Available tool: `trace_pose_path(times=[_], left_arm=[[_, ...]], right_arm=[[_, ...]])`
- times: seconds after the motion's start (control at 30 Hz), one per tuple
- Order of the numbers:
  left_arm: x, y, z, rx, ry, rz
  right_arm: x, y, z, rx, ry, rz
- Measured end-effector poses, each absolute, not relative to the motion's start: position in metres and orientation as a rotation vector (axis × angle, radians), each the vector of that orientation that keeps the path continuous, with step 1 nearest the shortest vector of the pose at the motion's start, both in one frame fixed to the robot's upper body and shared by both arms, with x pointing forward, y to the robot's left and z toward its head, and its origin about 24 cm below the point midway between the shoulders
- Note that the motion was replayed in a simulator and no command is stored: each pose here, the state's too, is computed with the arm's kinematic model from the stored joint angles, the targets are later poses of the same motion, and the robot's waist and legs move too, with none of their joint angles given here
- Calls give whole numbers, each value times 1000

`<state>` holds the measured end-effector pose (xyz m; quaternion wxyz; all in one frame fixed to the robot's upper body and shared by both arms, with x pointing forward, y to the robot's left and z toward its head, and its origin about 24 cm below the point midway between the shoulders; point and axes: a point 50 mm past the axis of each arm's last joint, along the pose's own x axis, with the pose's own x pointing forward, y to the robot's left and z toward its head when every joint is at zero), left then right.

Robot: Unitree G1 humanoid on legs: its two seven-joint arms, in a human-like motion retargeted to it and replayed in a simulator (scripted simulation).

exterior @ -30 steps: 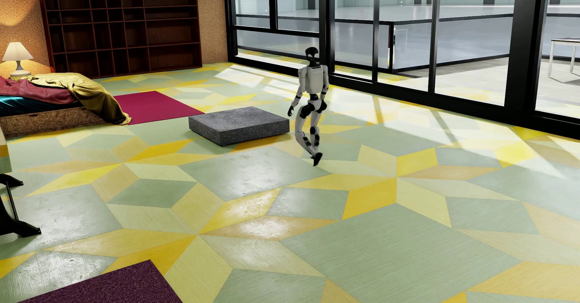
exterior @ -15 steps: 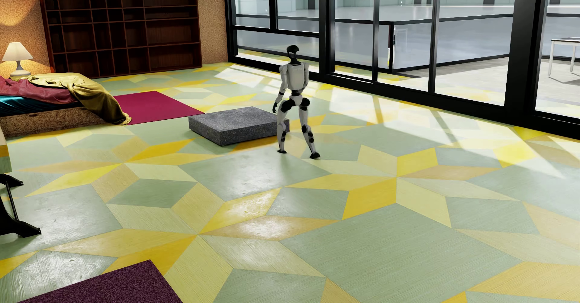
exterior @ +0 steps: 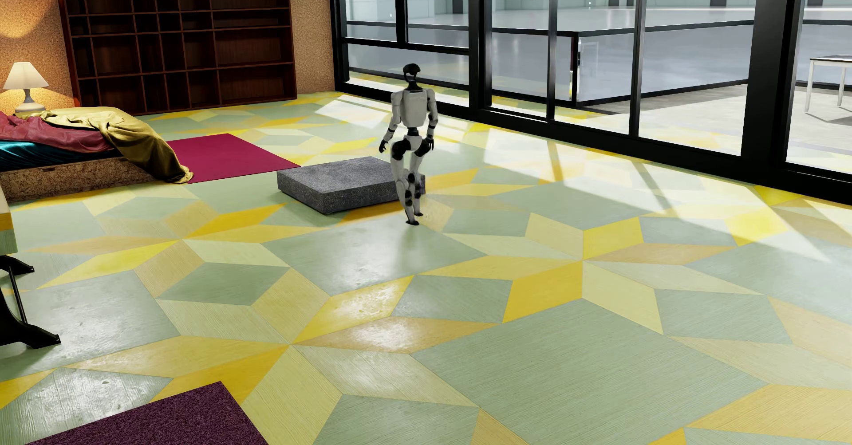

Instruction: Head to the coffeetable

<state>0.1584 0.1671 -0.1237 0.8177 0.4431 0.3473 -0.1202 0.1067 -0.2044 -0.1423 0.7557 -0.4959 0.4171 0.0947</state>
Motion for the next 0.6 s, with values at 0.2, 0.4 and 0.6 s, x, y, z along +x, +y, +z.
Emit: trace_pose_path(times=[0.2,0.4,0.6], left_arm=[[155,164,-130,946,810,-248],[114,167,-147,972,932,-378],[95,176,-156,1010,1052,-435]], right_arm=[[84,-189,-155,-1052,1013,317],[136,-175,-141,-1093,837,383],[176,-162,-119,-1018,683,246]])
